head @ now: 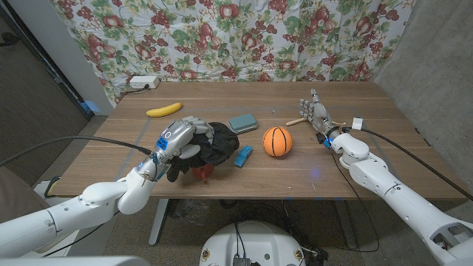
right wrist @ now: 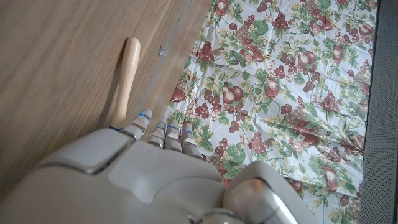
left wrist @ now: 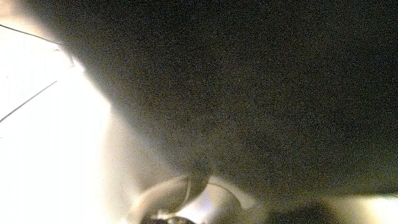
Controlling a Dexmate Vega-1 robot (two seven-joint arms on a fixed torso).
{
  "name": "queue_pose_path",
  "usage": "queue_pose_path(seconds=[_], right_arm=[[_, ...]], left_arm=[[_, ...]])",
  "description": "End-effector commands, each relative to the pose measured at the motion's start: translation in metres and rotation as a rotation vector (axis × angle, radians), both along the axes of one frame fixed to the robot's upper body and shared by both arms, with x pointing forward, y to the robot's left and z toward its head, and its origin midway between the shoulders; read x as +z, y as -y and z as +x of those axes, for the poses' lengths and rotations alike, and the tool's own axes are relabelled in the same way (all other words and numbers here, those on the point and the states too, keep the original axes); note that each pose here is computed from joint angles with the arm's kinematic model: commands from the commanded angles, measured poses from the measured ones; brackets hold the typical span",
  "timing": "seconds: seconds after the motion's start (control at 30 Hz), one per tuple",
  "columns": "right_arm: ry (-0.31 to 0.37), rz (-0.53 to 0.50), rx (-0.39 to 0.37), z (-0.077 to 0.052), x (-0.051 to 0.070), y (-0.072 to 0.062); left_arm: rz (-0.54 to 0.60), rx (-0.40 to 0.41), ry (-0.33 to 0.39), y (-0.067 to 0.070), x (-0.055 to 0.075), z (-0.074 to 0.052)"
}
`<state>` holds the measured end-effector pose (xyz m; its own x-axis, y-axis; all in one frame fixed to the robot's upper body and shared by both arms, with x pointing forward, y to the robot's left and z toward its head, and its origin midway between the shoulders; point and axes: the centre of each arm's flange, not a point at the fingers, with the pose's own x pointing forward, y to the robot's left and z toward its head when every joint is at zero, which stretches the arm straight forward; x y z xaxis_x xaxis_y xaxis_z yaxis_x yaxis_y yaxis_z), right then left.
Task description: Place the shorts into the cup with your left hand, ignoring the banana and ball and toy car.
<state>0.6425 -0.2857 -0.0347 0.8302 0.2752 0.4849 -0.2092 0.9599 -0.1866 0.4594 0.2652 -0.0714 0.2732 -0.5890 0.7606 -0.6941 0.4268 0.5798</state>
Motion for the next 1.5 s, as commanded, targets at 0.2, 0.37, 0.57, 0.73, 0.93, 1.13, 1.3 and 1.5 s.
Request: queue_pose_path(seconds=[0.2, 0.37, 0.57, 0.73, 0.93, 1.13, 1.3, 1.5], right_arm=[[0.006, -0.003, -0.001, -0.005, -0.001, 0.001], [0.007, -0.005, 0.001, -0.006, -0.001, 0.001], [0.002, -0.008, 0.004, -0.006, -0.001, 0.0], [0.004, -0.01, 0.001, -0.006, -0.001, 0.001], [0.006, -0.013, 0.004, -0.007, 0.0, 0.0], [0.007, -0.015, 0.003, -0.008, 0.001, -0.001], [0.009, -0.019, 0.001, -0.009, 0.001, -0.001], [0.006, -0.023, 0.002, -0.01, 0.0, -0.002]], left_arm=[[0.01, -0.003, -0.022, 0.002, -0.007, 0.003], [0.015, -0.006, -0.025, 0.003, -0.01, 0.004], [0.024, 0.001, -0.03, 0.004, -0.013, 0.007], [0.032, -0.006, -0.046, 0.005, -0.016, 0.009], [0.043, -0.005, -0.056, 0.006, -0.02, 0.013], [0.05, -0.001, -0.065, 0.005, -0.022, 0.018], [0.055, -0.001, -0.067, 0.006, -0.023, 0.02], [0.058, -0.005, -0.069, 0.007, -0.023, 0.019]])
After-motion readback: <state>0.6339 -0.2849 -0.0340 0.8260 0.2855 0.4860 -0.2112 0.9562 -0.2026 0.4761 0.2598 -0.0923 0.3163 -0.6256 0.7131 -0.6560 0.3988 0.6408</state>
